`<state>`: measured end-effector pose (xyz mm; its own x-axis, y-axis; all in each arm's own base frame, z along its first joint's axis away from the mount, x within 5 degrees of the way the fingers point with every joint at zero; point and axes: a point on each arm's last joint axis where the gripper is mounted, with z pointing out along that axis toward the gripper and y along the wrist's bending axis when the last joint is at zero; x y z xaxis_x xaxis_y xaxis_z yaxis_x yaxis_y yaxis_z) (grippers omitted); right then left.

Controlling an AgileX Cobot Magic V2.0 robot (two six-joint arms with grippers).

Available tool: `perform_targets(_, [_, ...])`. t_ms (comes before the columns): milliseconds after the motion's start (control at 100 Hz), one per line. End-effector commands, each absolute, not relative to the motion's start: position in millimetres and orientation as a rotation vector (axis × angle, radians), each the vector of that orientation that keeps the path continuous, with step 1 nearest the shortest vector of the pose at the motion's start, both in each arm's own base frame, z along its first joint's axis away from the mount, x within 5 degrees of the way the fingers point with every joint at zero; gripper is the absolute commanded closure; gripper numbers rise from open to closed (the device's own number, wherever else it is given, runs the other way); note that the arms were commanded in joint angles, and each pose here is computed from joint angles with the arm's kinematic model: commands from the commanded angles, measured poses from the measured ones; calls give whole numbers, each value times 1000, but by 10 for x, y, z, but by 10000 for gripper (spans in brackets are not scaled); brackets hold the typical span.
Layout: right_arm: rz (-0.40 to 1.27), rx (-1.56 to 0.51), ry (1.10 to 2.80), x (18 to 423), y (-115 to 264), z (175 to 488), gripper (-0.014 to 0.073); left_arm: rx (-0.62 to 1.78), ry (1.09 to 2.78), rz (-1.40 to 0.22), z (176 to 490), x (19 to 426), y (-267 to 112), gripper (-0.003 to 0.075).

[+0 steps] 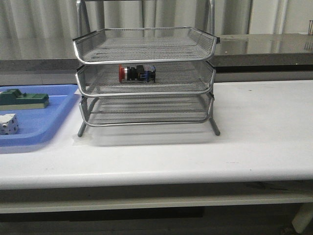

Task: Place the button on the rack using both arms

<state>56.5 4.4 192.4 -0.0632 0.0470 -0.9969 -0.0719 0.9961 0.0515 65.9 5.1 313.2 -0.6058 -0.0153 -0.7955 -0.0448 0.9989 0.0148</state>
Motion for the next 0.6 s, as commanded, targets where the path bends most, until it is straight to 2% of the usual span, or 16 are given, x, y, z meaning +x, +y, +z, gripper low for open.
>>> perform_targets(0, [92,-24,1505,541,40,2079,655,-46,2137,31,3260,692,49,741])
perform_targets(250, [92,-24,1505,541,40,2079,655,-39,2114,36,3267,708,49,741])
perform_targets(460, [92,-24,1505,541,40,2079,655,6,1834,-85,3296,840,-50,741])
perform_targets(590, [92,-24,1505,541,40,2079,655,31,1704,-129,3165,867,-89,741])
